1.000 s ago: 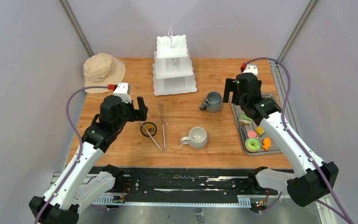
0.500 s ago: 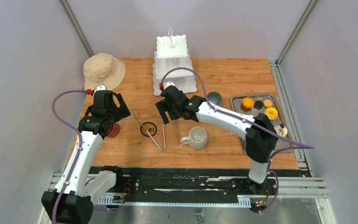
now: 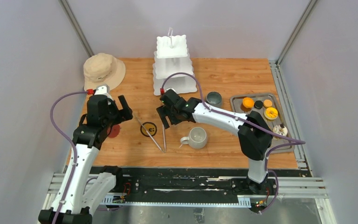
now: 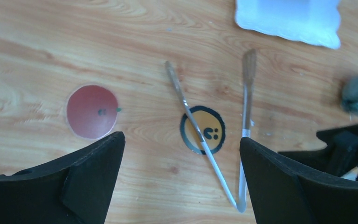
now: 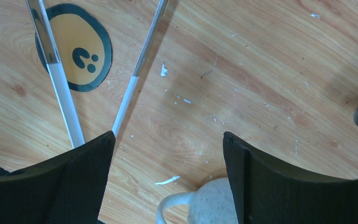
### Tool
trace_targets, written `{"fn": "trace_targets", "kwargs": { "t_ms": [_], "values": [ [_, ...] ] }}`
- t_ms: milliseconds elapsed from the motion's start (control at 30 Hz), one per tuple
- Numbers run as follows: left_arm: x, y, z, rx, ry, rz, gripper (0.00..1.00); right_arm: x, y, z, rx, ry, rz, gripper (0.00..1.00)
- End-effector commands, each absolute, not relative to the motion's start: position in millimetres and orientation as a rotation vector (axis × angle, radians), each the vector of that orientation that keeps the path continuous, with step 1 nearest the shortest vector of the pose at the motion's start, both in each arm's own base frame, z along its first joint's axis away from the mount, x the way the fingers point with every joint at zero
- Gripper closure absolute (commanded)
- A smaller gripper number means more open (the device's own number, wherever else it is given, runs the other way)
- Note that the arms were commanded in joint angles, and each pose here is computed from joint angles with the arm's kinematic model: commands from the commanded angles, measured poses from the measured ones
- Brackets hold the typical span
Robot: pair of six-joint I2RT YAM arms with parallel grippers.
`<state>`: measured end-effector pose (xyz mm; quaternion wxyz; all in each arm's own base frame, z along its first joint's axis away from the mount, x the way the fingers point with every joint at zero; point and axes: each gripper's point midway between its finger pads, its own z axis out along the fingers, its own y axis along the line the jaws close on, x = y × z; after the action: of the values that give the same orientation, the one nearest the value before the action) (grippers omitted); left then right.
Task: Serve the afternoon tea
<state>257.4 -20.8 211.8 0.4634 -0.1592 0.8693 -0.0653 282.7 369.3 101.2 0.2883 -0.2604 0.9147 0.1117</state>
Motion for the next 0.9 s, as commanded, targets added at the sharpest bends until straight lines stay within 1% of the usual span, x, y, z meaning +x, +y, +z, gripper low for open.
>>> {"fn": "trace_targets", "kwargs": {
  "t_ms": [0, 167, 267, 333, 467, 533, 600, 733, 867],
  "values": [
    [254, -58, 221, -0.088, 2.11, -0.258, 0.02, 280, 370, 117, -0.666, 2.395, 0.326, 0.15],
    [244, -83, 220, 0.029, 2.108, -0.296, 0.02, 274, 389, 100, -0.644, 2.43, 0.405, 0.15],
    [245, -77, 228, -0.024, 2.08, -0.27, 0.02, 270, 403, 89, -0.634, 2.449, 0.416, 0.16],
    [247, -64, 238, -0.108, 2.04, -0.222, 0.02, 268, 410, 82, -0.623, 2.462, 0.417, 0.19],
    [247, -52, 256, -0.175, 1.993, -0.176, 0.02, 265, 420, 53, -0.621, 2.52, 0.404, 0.32],
    [249, -51, 259, -0.185, 1.992, -0.166, 0.02, 263, 422, 42, -0.644, 2.529, 0.384, 0.36],
    [250, -51, 256, -0.189, 2.002, -0.163, 0.02, 263, 423, 37, -0.652, 2.527, 0.366, 0.42],
    [251, -50, 251, -0.196, 2.012, -0.153, 0.02, 264, 419, 30, -0.642, 2.537, 0.333, 0.59],
    [252, -50, 250, -0.197, 2.013, -0.148, 0.02, 270, 414, 38, -0.632, 2.503, 0.297, 0.78]
  ]
}}
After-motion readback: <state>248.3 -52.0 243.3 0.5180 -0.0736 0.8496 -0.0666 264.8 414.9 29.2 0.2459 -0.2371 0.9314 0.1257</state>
